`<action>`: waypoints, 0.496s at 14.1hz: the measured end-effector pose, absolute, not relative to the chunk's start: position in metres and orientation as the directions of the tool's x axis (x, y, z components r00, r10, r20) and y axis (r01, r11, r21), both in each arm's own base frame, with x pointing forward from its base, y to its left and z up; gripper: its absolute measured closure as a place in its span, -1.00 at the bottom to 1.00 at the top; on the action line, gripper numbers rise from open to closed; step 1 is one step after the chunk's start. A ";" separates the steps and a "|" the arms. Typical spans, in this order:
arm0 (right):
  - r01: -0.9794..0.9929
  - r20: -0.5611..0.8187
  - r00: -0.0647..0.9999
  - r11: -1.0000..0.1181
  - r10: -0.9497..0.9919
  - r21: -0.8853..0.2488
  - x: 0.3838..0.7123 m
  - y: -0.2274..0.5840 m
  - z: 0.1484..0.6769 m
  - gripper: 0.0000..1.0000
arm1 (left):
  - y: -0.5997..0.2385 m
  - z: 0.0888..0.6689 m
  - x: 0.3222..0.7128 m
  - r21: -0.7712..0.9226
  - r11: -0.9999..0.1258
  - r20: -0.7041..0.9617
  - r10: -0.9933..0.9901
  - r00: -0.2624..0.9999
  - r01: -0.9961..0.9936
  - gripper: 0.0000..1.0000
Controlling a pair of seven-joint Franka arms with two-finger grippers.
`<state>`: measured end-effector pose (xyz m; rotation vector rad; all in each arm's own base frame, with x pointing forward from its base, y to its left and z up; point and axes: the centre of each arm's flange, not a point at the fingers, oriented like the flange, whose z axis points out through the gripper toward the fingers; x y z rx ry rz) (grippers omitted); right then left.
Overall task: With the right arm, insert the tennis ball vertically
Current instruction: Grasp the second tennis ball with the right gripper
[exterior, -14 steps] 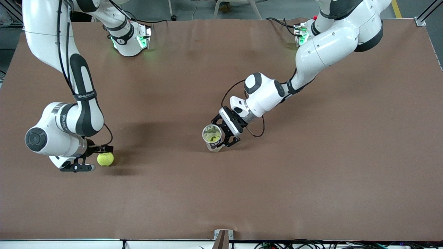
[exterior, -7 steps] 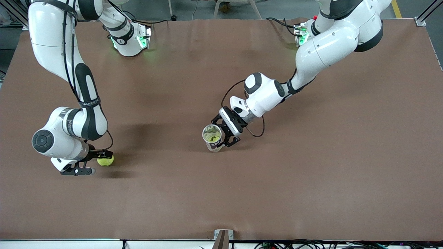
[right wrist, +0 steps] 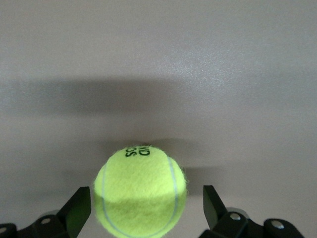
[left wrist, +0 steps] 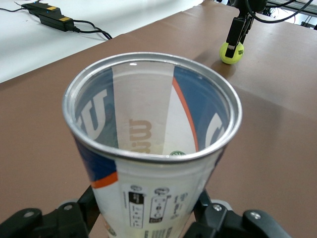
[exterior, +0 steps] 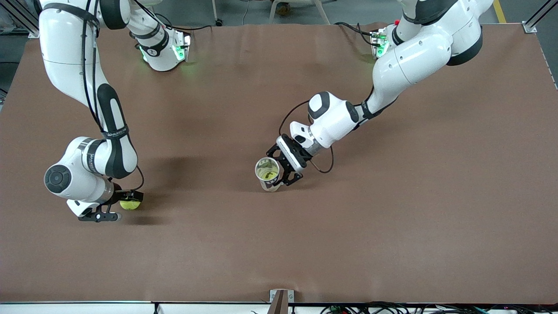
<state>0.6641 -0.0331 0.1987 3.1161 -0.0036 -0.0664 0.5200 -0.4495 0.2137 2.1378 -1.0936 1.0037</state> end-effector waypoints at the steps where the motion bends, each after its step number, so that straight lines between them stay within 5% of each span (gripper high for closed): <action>1: -0.002 -0.041 0.999 -1.000 -0.003 0.024 0.664 -0.033 0.199 -1.00 | -0.450 0.214 0.520 0.121 -0.530 0.804 -0.443 0.396 -0.839 -0.53; 5: 0.000 -0.039 0.999 -1.000 -0.001 0.022 0.665 -0.031 0.200 -0.70 | -0.449 0.214 0.520 0.121 -0.530 0.804 -0.443 0.396 -0.839 -0.53; 7: 0.001 -0.036 0.999 -1.000 0.000 0.022 0.666 -0.030 0.201 -0.36 | -0.449 0.214 0.520 0.121 -0.531 0.804 -0.443 0.396 -0.839 -0.53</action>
